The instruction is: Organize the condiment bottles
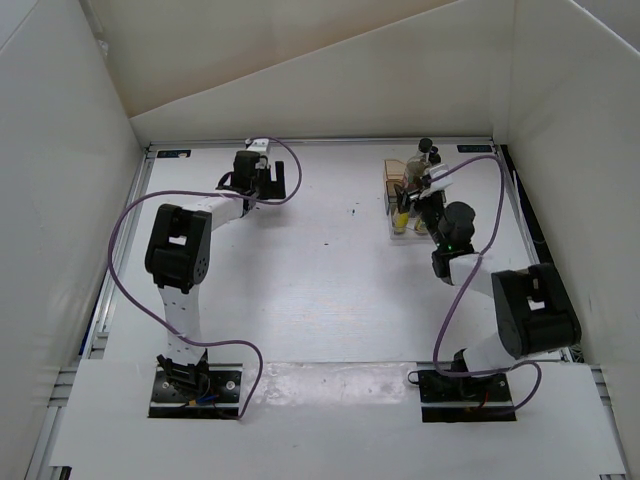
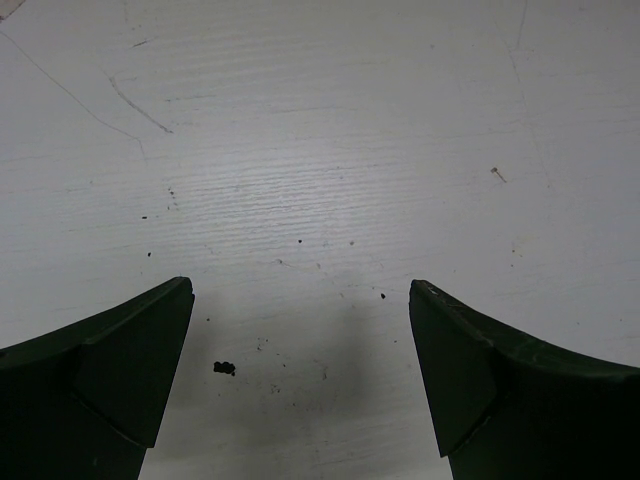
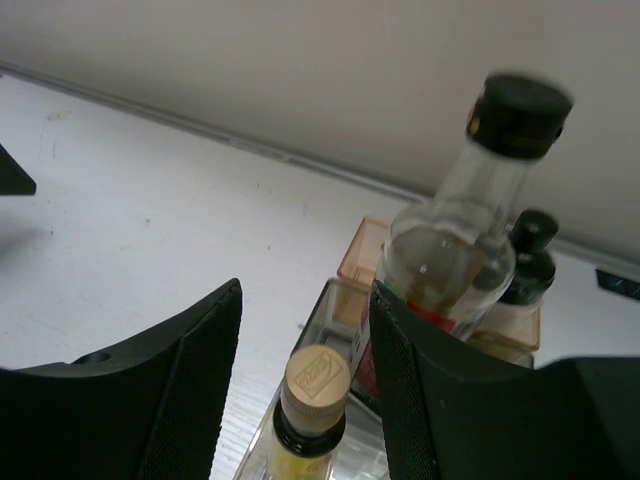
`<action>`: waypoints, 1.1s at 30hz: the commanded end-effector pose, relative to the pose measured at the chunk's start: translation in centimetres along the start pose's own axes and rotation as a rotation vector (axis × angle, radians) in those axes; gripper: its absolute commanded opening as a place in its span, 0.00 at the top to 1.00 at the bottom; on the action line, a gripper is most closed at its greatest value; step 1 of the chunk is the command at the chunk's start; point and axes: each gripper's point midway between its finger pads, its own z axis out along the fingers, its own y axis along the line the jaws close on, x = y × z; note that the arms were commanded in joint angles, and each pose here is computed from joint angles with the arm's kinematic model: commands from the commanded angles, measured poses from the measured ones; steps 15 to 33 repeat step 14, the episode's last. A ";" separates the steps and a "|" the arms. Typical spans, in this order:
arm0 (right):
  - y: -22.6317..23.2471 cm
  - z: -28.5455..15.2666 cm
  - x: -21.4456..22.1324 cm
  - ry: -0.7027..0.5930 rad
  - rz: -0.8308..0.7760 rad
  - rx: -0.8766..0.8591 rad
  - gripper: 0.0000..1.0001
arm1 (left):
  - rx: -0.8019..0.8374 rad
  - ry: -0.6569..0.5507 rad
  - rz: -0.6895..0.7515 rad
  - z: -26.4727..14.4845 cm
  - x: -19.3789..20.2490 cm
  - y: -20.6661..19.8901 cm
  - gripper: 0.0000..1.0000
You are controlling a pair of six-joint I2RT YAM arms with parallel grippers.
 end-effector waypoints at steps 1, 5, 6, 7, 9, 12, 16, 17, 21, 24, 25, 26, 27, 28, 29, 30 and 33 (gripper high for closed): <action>-0.3 -0.1 -5.4 -0.126 -0.080 0.012 0.42 | 0.010 -0.079 -0.040 -2.5 -5.1 -0.8 0.00; 0.6 -1.2 -8.8 -0.172 -0.129 0.002 0.41 | 0.005 -0.097 -0.056 -3.8 -5.8 -1.1 0.00; 0.7 -1.6 -9.7 -0.182 -0.138 0.001 0.40 | -0.002 -0.091 -0.054 -3.8 -5.5 -1.0 0.00; 0.8 -1.8 -10.1 -0.185 -0.153 -0.002 0.40 | -0.011 -0.096 -0.052 -4.1 -5.8 -1.1 0.00; 1.5 -2.7 -11.6 -0.205 -0.167 -0.008 0.40 | -0.039 -0.081 -0.047 -4.7 -5.5 -1.1 0.00; 2.3 -3.8 -12.6 -0.211 -0.174 -0.017 0.38 | -0.084 -0.025 -0.030 -5.2 -4.5 -0.8 0.00; 2.8 -4.7 -12.6 -0.200 -0.137 -0.032 0.38 | -0.151 -0.011 -0.015 -5.7 -5.0 -0.5 0.00; 2.8 -4.7 -12.6 -0.200 -0.137 -0.032 0.38 | -0.151 -0.011 -0.015 -5.7 -5.0 -0.5 0.00; 2.8 -4.7 -12.6 -0.200 -0.137 -0.032 0.38 | -0.151 -0.011 -0.015 -5.7 -5.0 -0.5 0.00; 2.8 -4.7 -12.6 -0.200 -0.137 -0.032 0.38 | -0.151 -0.011 -0.015 -5.7 -5.0 -0.5 0.00; 2.8 -4.7 -12.6 -0.200 -0.137 -0.032 0.38 | -0.151 -0.011 -0.015 -5.7 -5.0 -0.5 0.00; 2.8 -4.7 -12.6 -0.200 -0.137 -0.032 0.38 | -0.151 -0.011 -0.015 -5.7 -5.0 -0.5 0.00; 2.8 -4.7 -12.6 -0.200 -0.137 -0.032 0.38 | -0.151 -0.011 -0.015 -5.7 -5.0 -0.5 0.00; 2.8 -4.7 -12.6 -0.200 -0.137 -0.032 0.38 | -0.151 -0.011 -0.015 -5.7 -5.0 -0.5 0.00; 2.8 -4.7 -12.6 -0.200 -0.137 -0.032 0.38 | -0.151 -0.011 -0.015 -5.7 -5.0 -0.5 0.00; 2.8 -4.7 -12.6 -0.200 -0.137 -0.032 0.38 | -0.151 -0.011 -0.015 -5.7 -5.0 -0.5 0.00; 2.8 -4.7 -12.6 -0.200 -0.137 -0.032 0.38 | -0.151 -0.011 -0.015 -5.7 -5.0 -0.5 0.00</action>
